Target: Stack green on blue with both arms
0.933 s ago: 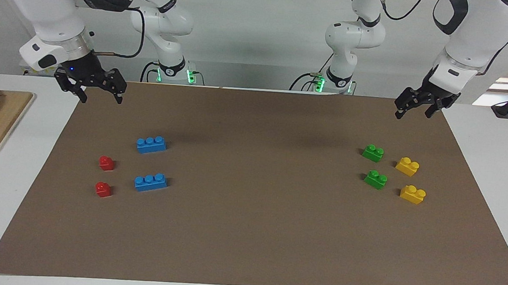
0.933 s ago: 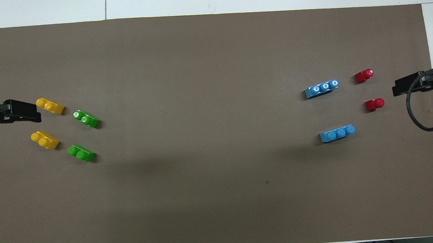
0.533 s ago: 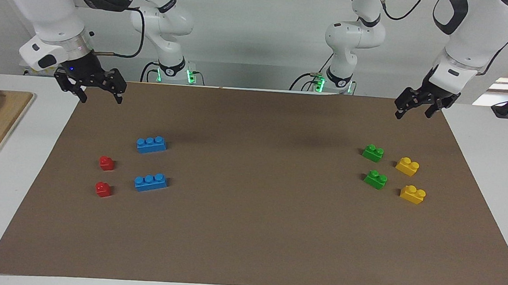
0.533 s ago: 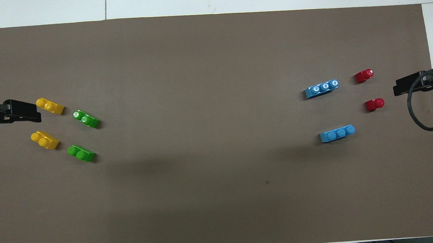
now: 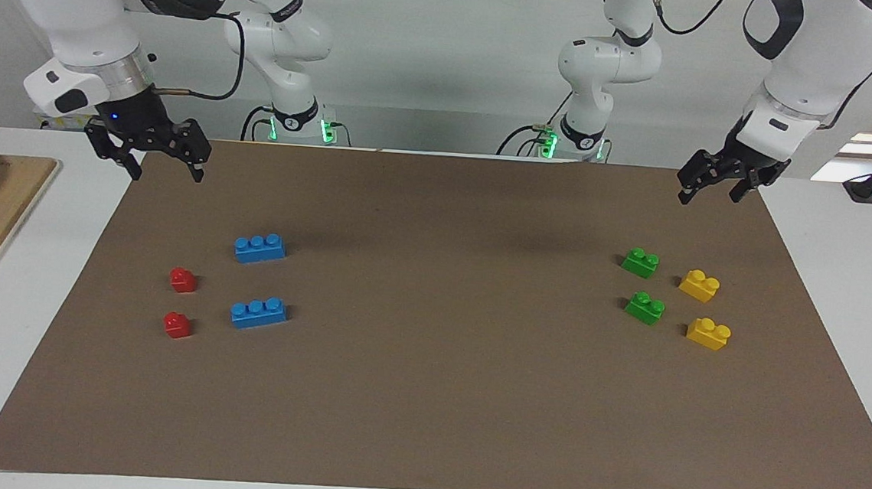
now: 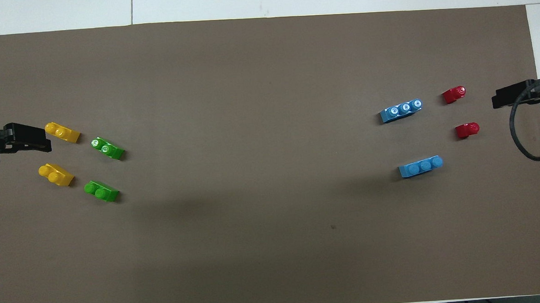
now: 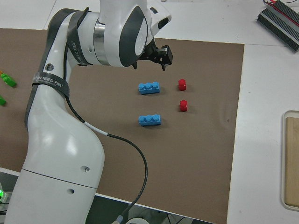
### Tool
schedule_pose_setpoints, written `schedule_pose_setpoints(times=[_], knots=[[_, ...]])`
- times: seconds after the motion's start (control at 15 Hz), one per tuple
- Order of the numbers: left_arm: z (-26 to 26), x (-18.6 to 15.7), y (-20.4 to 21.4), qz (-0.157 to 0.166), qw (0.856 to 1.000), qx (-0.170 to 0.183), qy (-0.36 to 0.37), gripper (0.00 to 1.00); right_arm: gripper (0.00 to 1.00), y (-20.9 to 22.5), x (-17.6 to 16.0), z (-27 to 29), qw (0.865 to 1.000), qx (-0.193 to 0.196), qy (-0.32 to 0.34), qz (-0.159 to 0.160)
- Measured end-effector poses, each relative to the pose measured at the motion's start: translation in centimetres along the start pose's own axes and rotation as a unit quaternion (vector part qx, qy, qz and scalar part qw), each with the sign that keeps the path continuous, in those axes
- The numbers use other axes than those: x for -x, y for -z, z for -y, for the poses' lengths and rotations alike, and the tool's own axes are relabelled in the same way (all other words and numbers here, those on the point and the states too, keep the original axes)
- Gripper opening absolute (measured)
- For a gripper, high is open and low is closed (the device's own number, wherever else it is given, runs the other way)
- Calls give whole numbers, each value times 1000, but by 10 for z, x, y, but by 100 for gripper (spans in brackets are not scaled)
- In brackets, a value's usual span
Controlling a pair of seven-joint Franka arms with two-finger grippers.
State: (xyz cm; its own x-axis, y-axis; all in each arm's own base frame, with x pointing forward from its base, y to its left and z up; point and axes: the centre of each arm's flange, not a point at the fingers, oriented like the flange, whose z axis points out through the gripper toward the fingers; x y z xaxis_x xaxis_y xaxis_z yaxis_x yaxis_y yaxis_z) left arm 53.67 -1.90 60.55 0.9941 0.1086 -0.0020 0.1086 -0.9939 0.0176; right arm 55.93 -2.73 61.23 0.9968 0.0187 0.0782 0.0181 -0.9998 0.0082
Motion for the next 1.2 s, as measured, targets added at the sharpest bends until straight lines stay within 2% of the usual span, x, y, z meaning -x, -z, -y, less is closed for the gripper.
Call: schedule_pose_setpoints(times=[0.2, 0.33, 0.47, 0.67, 0.8, 0.87, 0.93, 1.13, 1.2], knots=[[-1, -1, -5, -5, 999, 1, 40, 100, 100, 1, -1, 0, 999, 0, -47, -6], [-2, -1, -16, -10, 997, 2, 74, 100, 100, 0, -2, 0, 995, 0, -101, -5], [-2, 2, -29, -16, 993, 3, 115, 100, 100, -6, -5, 0, 984, 0, -175, -1], [0, 3, -53, -26, 981, 7, 192, 100, 100, -30, -15, 1, 957, 0, -290, 15], [1, 2, -73, -30, 971, 10, 235, 100, 100, -51, -23, 1, 926, -16, -374, 38], [2, 2, -84, -33, 967, 11, 253, 100, 100, -61, -29, -1, 906, -24, -419, 50], [3, 1, -96, -35, 962, 13, 271, 100, 100, -72, -34, -5, 884, -33, -462, 63], [4, -11, -134, -38, 944, 19, 328, 100, 100, -108, -47, -20, 806, -67, -577, 114], [3, -16, -146, -36, 940, 19, 340, 100, 100, -121, -50, -29, 788, -78, -597, 130]])
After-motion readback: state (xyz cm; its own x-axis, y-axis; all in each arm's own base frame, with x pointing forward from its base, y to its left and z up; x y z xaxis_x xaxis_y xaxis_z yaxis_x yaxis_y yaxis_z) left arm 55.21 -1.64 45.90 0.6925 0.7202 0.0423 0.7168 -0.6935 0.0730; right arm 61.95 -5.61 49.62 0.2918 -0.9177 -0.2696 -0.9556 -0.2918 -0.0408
